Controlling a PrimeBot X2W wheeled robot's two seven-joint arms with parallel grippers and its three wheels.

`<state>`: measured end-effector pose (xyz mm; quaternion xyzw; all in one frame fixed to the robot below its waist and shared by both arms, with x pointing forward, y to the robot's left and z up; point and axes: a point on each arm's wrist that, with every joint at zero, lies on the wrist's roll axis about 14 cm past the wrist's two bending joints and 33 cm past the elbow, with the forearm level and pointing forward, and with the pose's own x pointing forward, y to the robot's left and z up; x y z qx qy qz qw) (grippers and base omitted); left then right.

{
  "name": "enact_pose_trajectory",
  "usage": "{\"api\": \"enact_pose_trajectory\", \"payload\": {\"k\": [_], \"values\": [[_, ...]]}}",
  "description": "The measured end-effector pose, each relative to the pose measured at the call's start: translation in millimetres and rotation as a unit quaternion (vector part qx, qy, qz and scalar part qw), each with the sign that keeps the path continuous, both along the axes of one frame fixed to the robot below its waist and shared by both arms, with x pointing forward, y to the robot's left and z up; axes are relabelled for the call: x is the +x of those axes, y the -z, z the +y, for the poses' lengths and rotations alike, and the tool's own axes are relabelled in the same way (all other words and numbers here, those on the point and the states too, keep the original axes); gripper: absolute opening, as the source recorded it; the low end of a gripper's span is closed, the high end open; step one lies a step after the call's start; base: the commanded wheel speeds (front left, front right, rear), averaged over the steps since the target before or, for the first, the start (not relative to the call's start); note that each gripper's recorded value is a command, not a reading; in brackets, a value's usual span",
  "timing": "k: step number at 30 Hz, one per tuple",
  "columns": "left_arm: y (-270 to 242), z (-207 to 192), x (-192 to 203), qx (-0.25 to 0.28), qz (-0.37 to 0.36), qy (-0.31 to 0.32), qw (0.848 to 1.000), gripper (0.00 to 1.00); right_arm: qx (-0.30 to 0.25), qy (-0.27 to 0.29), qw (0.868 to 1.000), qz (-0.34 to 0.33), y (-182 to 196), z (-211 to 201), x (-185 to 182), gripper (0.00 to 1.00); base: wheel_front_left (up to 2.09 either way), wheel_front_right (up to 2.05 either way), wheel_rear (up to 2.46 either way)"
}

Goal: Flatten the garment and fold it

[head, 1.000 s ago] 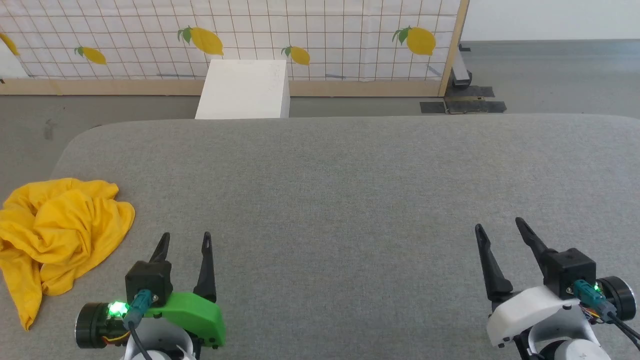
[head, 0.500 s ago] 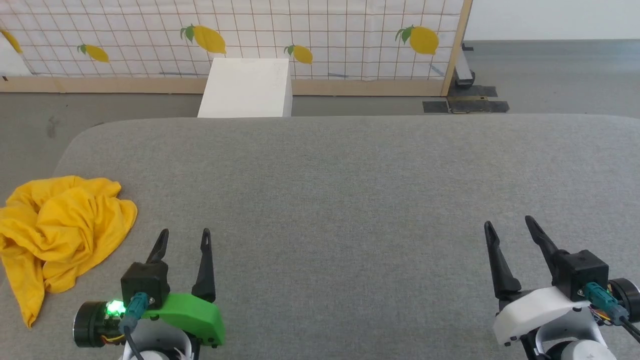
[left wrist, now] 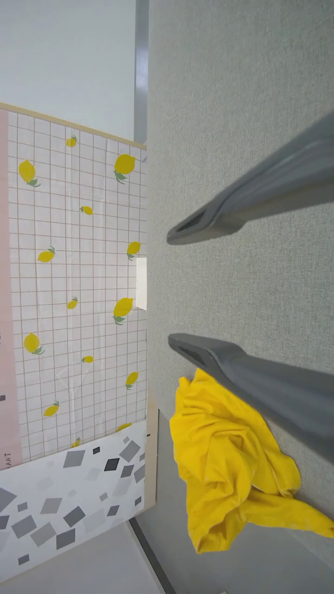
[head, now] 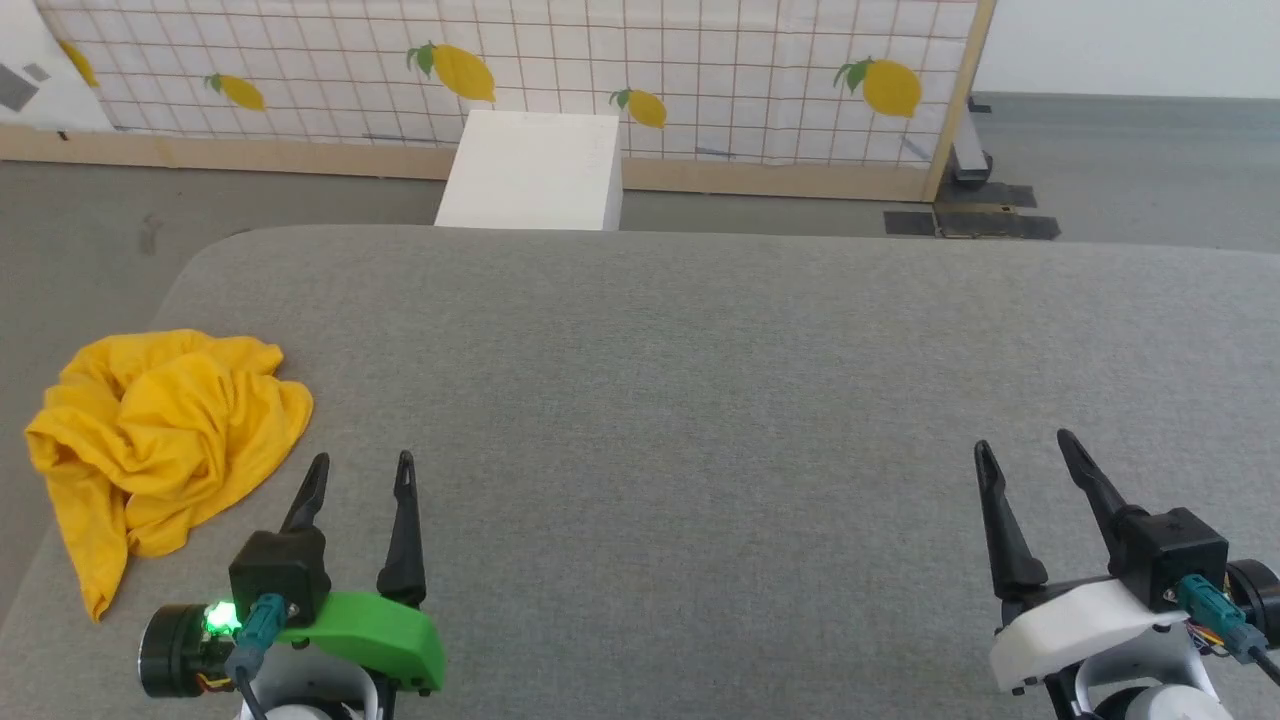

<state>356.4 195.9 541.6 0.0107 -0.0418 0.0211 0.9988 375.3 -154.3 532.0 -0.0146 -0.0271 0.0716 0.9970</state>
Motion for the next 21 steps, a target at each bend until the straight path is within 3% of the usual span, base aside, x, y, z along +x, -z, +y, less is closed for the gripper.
{"api": "enact_pose_trajectory", "payload": {"k": [21], "values": [[-5,43,-39,-0.004,-0.022,-0.071,0.997,1.0,0.009,-0.097,0.995,-0.015,-3,66,7,1.0,0.0,0.0,0.0]]}}
